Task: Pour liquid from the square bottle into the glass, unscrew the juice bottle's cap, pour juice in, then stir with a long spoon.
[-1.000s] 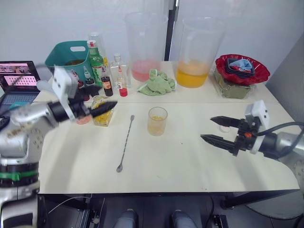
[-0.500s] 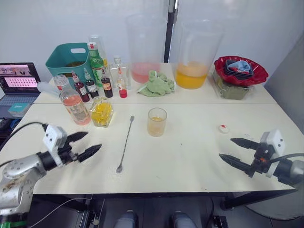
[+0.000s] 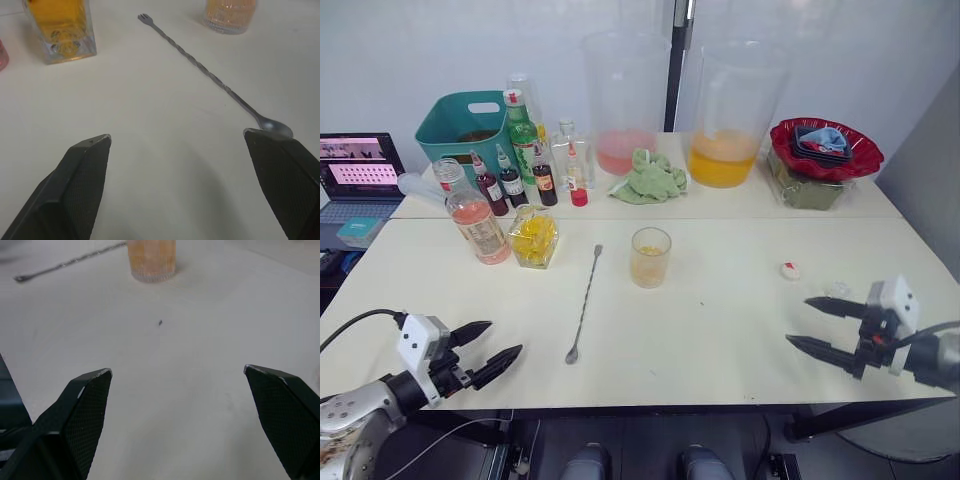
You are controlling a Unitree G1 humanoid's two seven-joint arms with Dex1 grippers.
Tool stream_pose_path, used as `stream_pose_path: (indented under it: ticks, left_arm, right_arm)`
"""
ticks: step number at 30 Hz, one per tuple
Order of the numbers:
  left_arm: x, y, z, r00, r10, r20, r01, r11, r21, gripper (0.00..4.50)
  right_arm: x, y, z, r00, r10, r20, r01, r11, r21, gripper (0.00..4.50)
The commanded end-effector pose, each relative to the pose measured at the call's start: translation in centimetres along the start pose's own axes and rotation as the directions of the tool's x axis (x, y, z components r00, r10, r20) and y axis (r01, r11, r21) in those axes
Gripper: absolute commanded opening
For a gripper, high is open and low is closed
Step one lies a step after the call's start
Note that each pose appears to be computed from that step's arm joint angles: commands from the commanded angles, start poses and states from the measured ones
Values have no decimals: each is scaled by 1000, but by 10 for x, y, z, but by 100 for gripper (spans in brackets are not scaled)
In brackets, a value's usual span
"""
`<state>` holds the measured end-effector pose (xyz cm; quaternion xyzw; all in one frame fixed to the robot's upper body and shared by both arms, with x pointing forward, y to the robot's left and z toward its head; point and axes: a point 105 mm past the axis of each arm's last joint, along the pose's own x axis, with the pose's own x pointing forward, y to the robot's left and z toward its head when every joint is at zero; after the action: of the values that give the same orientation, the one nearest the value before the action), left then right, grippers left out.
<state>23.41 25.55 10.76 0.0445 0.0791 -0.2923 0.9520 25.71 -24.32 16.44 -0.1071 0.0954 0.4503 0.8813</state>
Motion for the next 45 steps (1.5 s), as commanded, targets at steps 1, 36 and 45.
stream_pose_path:
  ticks: [1,36,45]
  left_arm:
    - [11,-17,12,999,23,42,-24,999,24,449]
    - [135,-67,-12,951,280,-130,-289,955,-60,231]
    - [131,-53,-7,940,306,-153,-310,951,-5,2]
  right_arm:
    - [5,14,22,989,144,39,-144,990,1,450]
    - [18,38,45,951,306,-54,-308,950,-43,450]
    - [24,42,47,951,303,-61,-307,950,-65,450]
